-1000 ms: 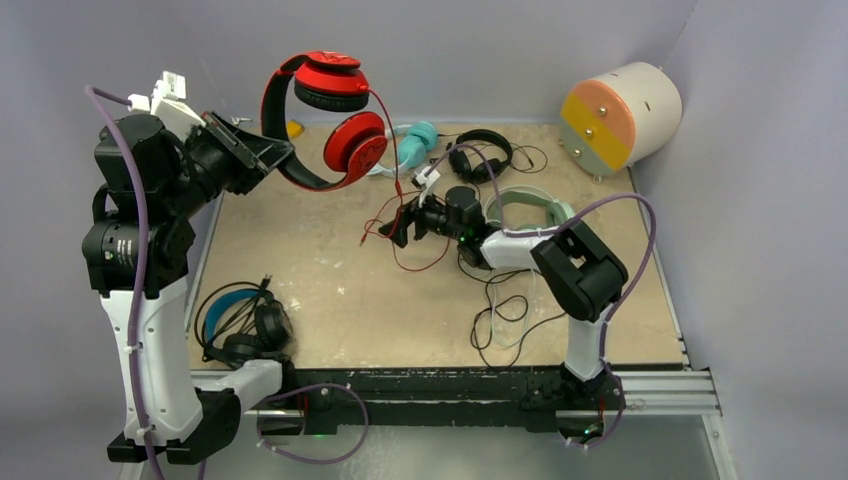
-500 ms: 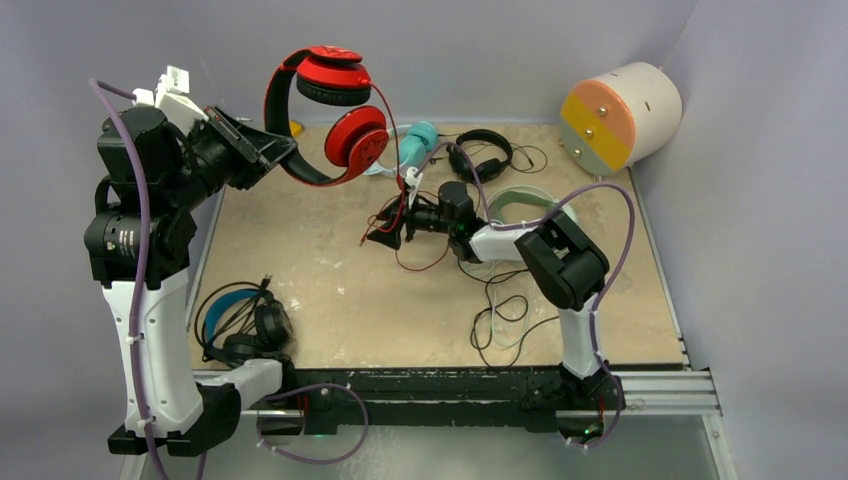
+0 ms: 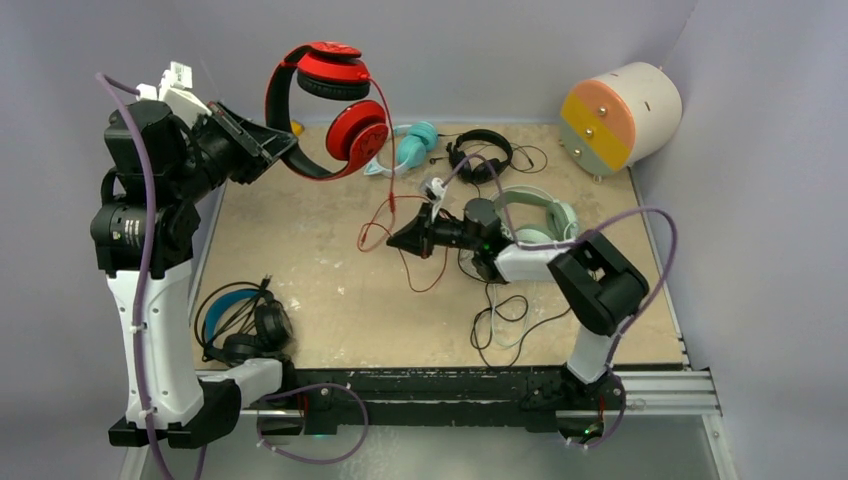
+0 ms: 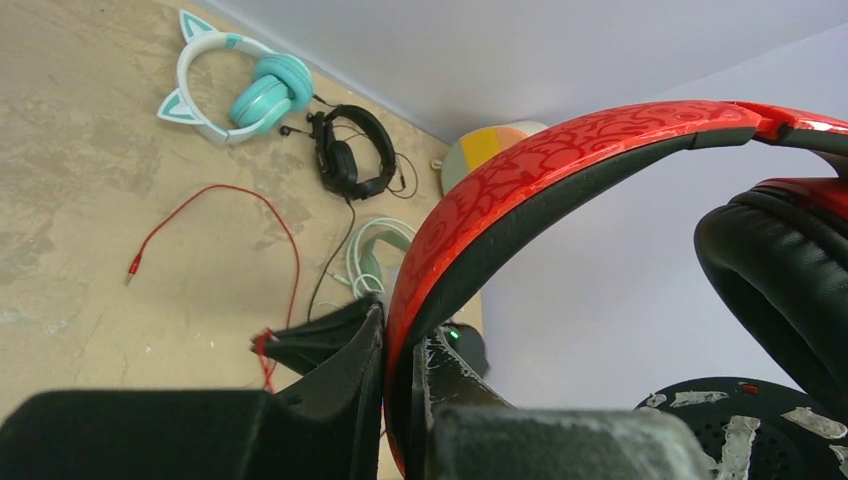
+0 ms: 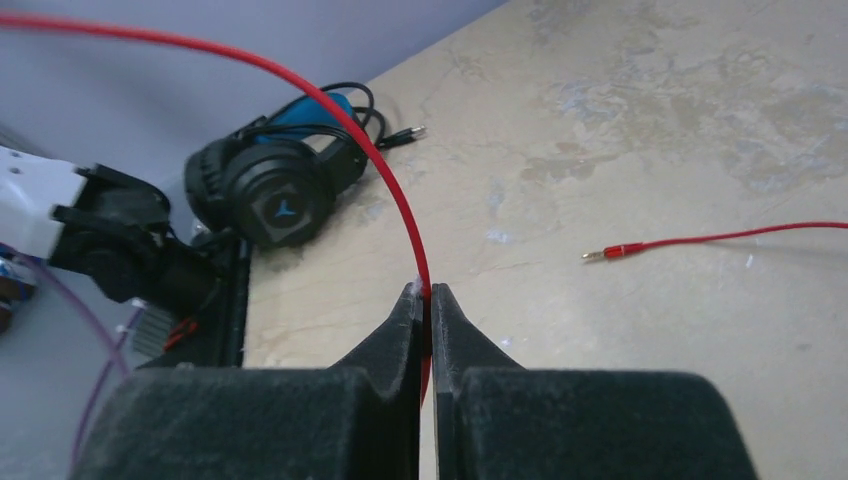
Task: Wrap the headphones
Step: Wrap the headphones cable around the headphones.
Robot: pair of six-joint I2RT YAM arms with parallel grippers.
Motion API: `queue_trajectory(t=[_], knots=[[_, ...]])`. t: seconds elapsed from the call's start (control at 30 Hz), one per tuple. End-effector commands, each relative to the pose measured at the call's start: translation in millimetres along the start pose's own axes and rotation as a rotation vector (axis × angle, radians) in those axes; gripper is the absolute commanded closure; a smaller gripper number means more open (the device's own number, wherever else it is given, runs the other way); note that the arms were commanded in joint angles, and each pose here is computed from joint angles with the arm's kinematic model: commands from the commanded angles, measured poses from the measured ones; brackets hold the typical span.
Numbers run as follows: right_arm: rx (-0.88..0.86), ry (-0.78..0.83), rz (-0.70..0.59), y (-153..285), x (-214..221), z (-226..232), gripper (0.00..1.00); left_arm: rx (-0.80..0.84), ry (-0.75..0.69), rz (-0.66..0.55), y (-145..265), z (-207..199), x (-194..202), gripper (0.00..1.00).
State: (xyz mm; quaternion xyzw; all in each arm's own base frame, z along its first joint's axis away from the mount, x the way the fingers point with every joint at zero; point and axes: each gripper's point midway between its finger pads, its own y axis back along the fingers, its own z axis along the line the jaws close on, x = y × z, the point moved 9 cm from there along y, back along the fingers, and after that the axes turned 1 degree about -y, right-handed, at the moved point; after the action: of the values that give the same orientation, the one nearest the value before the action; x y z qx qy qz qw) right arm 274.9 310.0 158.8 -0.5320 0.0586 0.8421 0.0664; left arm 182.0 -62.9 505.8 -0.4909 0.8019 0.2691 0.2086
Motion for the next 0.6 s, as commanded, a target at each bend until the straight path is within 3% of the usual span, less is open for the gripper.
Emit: queue_trajectory(t=[0.0, 0.13, 0.37, 0.57], knots=[[0.004, 0.012, -0.115, 26, -30, 38, 1.00, -0.026, 0.003, -0.089, -17, 5, -13, 1.00], [0.038, -0.006, -0.112, 58, -34, 68, 1.00, -0.176, 0.018, -0.130, -43, 34, -15, 1.00], [0.278, 0.012, -0.061, 120, -43, 106, 1.00, -0.374, 0.022, -0.201, -71, 79, -12, 1.00], [0.111, 0.015, 0.047, 130, -77, 150, 1.00, -0.349, -0.001, -0.284, -81, 108, 5, 1.00]])
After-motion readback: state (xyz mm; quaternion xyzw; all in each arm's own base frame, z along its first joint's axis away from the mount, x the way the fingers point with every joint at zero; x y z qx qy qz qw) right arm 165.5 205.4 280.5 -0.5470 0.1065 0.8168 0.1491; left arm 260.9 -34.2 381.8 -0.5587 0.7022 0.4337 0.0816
